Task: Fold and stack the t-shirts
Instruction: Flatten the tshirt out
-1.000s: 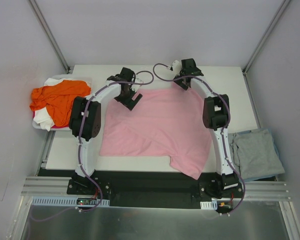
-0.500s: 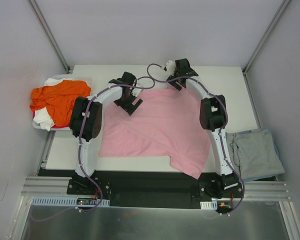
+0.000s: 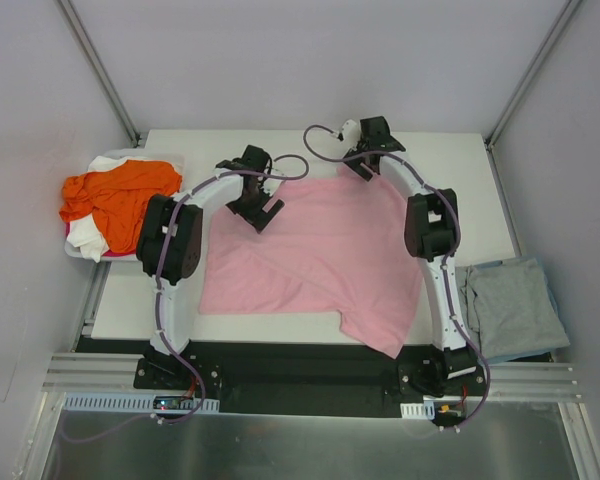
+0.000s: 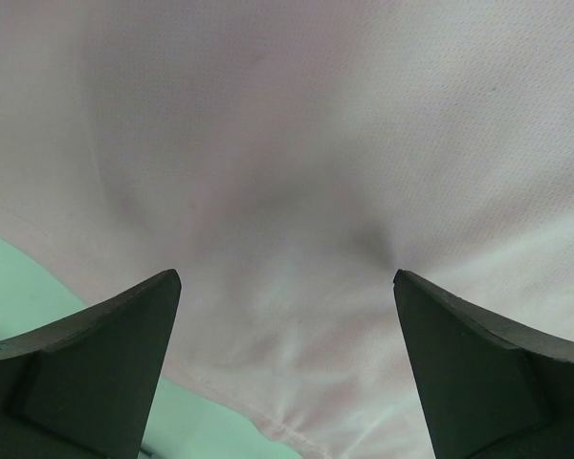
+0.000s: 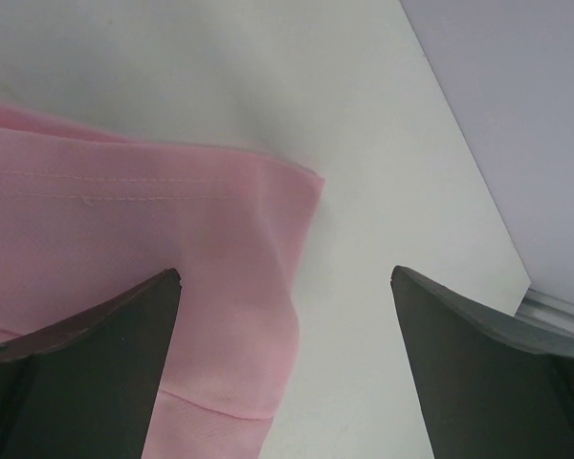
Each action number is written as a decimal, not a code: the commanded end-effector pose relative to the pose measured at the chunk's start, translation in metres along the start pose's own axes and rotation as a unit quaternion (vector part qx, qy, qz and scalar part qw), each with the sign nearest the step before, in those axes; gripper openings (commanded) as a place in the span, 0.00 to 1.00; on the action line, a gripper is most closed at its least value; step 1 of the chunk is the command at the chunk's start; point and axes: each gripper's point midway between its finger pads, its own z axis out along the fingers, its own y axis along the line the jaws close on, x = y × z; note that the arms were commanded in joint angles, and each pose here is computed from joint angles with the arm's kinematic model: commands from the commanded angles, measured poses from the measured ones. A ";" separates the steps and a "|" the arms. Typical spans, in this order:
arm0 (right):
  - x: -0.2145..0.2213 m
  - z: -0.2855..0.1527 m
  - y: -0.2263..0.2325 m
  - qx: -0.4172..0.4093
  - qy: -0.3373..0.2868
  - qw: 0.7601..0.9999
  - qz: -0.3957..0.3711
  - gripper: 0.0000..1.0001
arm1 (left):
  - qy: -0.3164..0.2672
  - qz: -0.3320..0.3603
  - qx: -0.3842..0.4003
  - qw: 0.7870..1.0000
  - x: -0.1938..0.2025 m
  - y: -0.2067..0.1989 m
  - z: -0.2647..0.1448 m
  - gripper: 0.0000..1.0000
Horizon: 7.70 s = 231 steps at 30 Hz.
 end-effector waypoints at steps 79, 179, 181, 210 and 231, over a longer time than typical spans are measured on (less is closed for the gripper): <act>-0.064 -0.008 0.014 -0.009 -0.088 0.996 0.014 0.97 | -0.009 -0.010 -0.080 0.997 0.002 0.036 -0.031 0.94; -0.028 0.042 0.002 0.031 -0.068 0.994 -0.085 0.96 | 0.084 0.006 0.051 0.995 0.048 -0.046 0.002 0.93; -0.027 0.042 0.000 0.031 -0.068 0.994 -0.085 0.96 | 0.089 0.002 0.054 0.995 0.051 -0.047 0.004 0.92; 0.013 0.065 -0.038 0.073 -0.036 0.991 -0.110 0.97 | 0.093 0.000 0.074 0.993 0.060 -0.058 0.001 0.91; -0.042 0.048 -0.037 0.097 -0.092 0.985 -0.111 0.96 | 0.089 0.007 0.072 0.993 0.055 -0.058 0.002 0.91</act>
